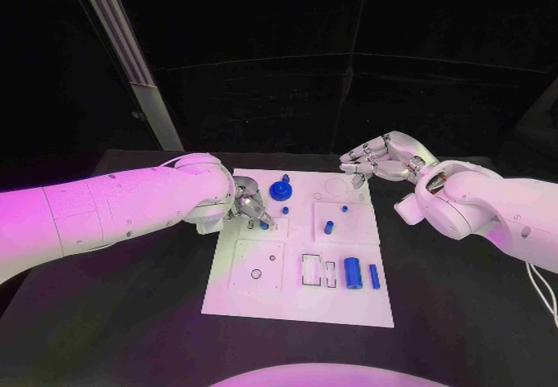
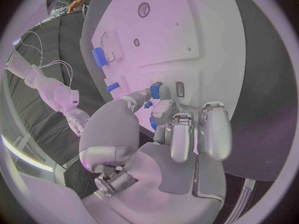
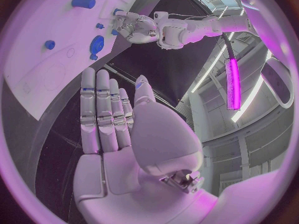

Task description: Assemble the parts on the task board

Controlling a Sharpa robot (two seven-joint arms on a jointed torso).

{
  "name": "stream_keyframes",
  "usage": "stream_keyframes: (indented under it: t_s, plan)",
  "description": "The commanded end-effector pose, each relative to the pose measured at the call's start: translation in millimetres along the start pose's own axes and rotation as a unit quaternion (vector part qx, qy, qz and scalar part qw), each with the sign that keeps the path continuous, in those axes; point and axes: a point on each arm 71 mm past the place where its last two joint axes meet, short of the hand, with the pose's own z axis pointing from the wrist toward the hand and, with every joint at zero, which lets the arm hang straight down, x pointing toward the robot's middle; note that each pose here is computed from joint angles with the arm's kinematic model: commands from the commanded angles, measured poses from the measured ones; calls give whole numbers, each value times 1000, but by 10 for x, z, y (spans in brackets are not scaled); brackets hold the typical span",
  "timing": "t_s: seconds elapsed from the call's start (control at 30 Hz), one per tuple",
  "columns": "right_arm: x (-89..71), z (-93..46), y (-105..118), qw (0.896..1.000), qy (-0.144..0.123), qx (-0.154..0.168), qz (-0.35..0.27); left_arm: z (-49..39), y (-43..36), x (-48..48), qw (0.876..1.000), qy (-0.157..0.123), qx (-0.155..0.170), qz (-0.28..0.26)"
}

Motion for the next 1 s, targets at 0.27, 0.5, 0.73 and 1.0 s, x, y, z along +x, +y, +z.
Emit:
stream_keyframes:
  t_s: [0.27,0.5,0.73,1.0]
  plan:
    - [0,-5,23,1000,3,-6,2,18,-34,25,1000,16,-2,8]
    - [-1,-9,23,1000,3,-6,2,23,-39,33,1000,24,-3,9]
    - [0,-8,24,1000,3,-6,2,30,-9,5,1000,16,-7,3]
    - [-1,-5,24,1000,2,-7,2,31,24,-35,1000,-1,-8,-14]
